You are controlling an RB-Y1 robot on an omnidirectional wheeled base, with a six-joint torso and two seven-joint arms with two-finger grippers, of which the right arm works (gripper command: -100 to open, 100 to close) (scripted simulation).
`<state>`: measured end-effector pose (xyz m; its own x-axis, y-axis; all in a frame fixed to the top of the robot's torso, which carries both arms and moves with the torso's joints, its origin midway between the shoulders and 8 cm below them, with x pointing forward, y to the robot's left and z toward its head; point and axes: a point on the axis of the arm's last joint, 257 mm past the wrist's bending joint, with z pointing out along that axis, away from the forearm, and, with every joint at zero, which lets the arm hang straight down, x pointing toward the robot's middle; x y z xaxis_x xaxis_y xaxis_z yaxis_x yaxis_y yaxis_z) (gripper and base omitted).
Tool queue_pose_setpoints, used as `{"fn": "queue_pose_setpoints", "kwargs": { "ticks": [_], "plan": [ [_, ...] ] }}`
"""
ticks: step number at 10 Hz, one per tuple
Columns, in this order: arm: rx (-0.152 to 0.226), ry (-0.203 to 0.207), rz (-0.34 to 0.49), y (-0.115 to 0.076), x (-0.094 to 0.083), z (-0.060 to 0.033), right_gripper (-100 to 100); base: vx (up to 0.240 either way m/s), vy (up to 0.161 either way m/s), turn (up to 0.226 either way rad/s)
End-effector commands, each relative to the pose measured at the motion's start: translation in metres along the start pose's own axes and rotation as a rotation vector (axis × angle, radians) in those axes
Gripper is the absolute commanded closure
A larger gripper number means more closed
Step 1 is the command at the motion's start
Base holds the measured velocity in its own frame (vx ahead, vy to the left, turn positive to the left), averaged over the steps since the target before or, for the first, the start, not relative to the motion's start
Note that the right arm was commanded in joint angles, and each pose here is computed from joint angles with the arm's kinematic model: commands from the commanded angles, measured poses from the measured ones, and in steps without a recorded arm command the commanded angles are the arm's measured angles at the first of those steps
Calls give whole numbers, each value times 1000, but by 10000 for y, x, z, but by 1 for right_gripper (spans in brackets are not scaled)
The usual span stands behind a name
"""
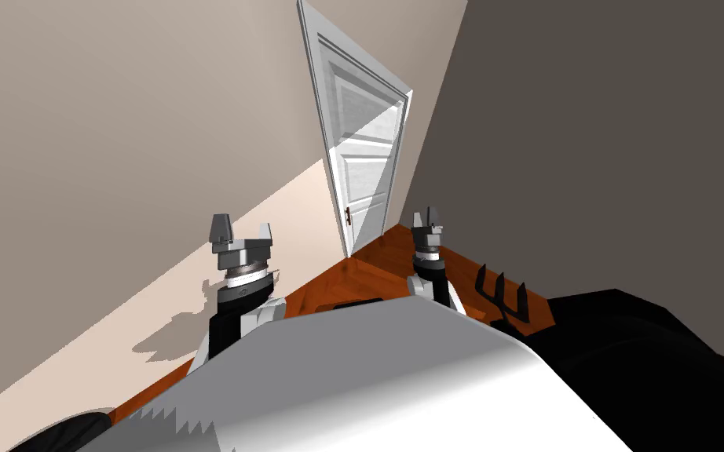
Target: Pull the door open
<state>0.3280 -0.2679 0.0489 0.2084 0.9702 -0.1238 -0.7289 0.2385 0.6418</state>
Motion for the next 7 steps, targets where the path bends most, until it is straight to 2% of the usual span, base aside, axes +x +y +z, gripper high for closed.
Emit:
{"fn": "queue_pose_setpoints", "kwargs": {
  "ticks": [1,5,7],
  "plan": [
    [16,5,61,-108,37,-33,-100,46,-5,158],
    [53,11,187,-334,113,-111,-100,65,-5,88],
    [78,13,266,-478,160,-166,-100,68,-11,139]
  ]
}}
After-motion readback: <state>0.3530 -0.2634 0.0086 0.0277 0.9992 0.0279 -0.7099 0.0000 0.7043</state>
